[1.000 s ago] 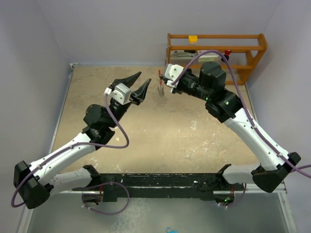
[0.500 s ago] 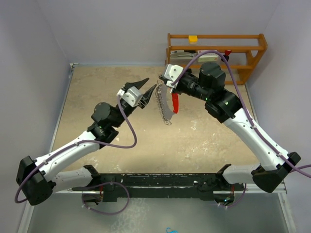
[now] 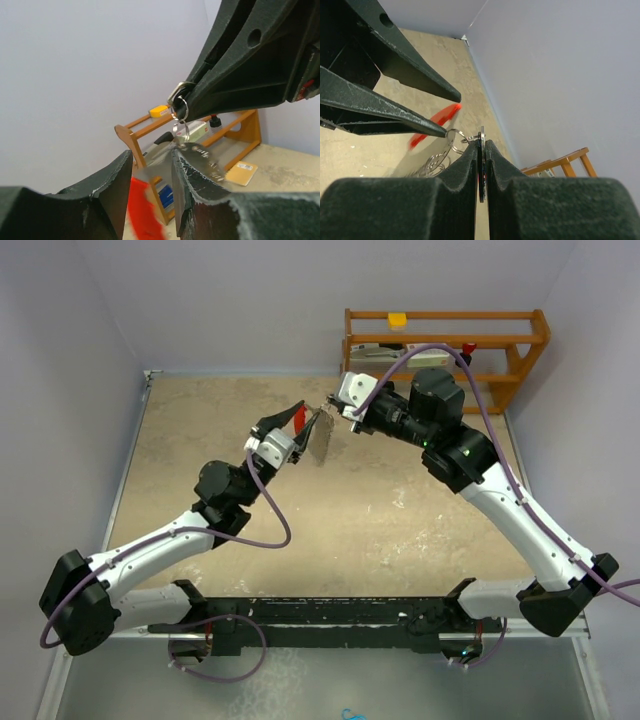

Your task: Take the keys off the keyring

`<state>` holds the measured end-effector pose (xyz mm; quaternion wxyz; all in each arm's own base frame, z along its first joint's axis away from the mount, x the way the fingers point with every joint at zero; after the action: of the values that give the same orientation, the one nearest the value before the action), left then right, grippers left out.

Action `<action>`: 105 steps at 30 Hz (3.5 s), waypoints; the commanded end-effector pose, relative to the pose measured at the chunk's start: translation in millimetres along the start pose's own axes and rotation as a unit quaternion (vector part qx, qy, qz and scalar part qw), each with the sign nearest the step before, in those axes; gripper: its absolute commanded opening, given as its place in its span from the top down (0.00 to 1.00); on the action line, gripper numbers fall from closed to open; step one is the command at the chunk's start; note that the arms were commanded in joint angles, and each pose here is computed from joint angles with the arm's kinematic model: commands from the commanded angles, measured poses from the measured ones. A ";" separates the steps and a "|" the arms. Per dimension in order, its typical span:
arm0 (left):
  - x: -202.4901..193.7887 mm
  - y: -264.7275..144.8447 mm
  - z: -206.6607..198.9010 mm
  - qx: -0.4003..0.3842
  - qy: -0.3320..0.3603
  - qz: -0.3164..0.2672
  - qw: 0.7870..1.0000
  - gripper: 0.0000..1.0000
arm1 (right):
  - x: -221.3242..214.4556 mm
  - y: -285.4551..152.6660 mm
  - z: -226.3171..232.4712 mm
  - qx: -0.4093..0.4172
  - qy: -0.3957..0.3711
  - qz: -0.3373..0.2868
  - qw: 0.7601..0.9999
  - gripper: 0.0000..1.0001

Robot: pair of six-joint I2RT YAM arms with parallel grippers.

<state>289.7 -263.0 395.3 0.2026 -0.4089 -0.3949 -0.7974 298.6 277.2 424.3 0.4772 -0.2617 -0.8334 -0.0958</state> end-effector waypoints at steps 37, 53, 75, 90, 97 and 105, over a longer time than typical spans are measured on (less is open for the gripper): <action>53.3 -6.4 2.2 0.002 -0.095 -0.123 0.988 0.60 | 27.4 -0.9 -5.2 -0.004 -0.001 -0.049 0.999 0.88; 49.1 -1.4 3.6 0.015 -0.090 -0.129 0.987 0.58 | 26.5 5.4 -3.1 0.005 0.000 -0.050 0.999 0.88; 27.4 9.4 9.1 0.051 -0.072 -0.109 0.990 0.65 | 30.0 5.4 -1.5 0.009 -0.001 -0.049 0.999 0.88; 13.2 6.4 5.5 0.049 -0.066 -0.086 0.993 0.68 | 33.6 6.1 0.6 0.017 0.000 -0.054 0.998 1.00; 17.2 -4.2 8.0 0.049 -0.052 -0.089 0.993 0.66 | 36.5 2.5 -1.1 0.008 -0.004 -0.063 0.998 1.00; 13.6 -6.1 9.5 0.051 -0.038 -0.078 0.995 0.66 | 40.4 -1.5 0.9 0.010 -0.006 -0.071 0.997 1.00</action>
<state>286.6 -259.0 394.4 0.1481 -0.4163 -0.4601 -0.7701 295.1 293.4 413.0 0.4958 -0.2388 -0.8317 -0.0732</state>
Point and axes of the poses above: each gripper's point midway between its finger pads, its own y axis out along the fingers, its own z axis along the line the jaws close on, x = y × z, the point moved 1 cm from there along -y, back along the fingers, and after that the axes turned 4 degrees about y, right-handed, at the moved point
